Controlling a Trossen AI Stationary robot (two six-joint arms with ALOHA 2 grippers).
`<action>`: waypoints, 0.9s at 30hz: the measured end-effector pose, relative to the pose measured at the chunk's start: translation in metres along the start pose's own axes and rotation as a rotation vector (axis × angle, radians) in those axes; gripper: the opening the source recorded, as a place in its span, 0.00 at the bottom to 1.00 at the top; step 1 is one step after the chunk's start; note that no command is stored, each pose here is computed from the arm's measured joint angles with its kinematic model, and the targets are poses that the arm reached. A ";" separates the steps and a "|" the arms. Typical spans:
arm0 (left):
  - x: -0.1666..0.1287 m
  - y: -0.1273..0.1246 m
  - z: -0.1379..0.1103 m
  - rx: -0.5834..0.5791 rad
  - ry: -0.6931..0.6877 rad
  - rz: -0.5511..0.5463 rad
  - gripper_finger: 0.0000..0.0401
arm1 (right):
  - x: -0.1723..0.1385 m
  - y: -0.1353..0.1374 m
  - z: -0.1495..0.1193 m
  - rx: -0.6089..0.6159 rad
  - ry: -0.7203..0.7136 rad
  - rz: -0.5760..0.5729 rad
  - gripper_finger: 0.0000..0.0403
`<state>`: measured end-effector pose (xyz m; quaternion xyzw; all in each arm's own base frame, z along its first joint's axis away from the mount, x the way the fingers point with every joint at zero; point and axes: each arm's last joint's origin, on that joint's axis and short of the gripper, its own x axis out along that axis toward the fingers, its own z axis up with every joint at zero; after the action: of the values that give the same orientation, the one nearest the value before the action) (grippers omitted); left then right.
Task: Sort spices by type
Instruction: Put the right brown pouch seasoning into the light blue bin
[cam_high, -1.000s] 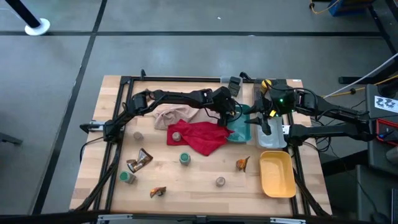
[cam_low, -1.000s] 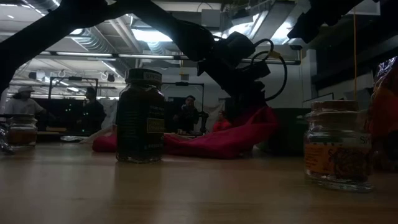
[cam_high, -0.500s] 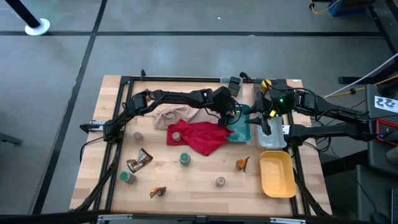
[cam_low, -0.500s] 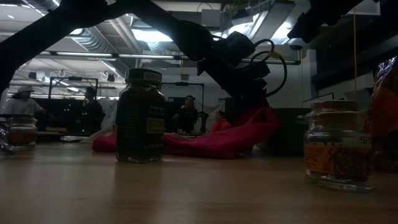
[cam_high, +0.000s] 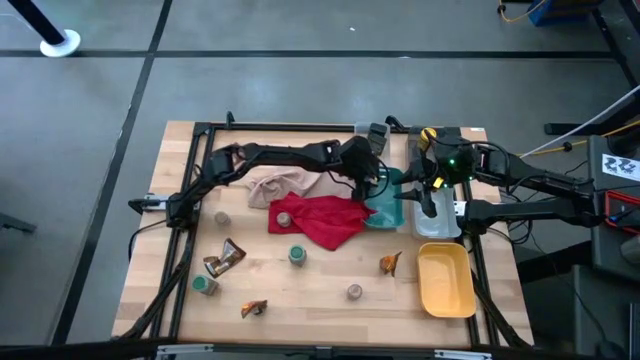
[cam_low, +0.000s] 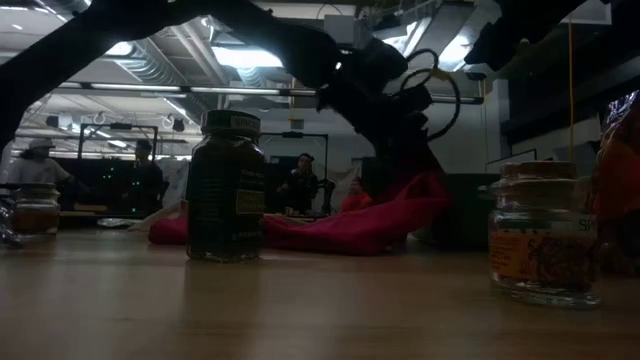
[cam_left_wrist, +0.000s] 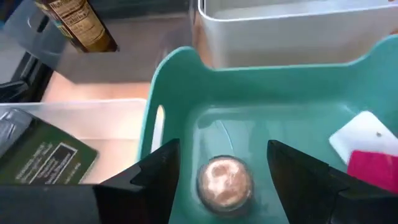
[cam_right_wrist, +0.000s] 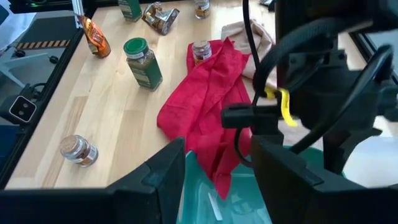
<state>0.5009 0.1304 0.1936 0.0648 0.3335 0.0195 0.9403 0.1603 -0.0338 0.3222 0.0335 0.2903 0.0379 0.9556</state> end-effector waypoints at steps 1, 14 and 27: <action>-0.004 0.000 0.003 0.000 -0.009 0.002 0.56 | 0.000 0.000 0.000 0.000 -0.001 0.003 0.45; -0.106 0.007 0.044 -0.066 0.032 0.009 0.56 | 0.005 0.015 0.003 0.013 -0.013 0.152 0.45; -0.163 -0.024 0.020 -0.126 0.053 -0.023 0.56 | 0.030 0.074 -0.005 -0.216 0.135 0.351 0.45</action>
<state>0.3865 0.0911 0.3077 0.0011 0.3572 0.0314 0.9335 0.1785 0.0428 0.3077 -0.0216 0.3377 0.2369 0.9107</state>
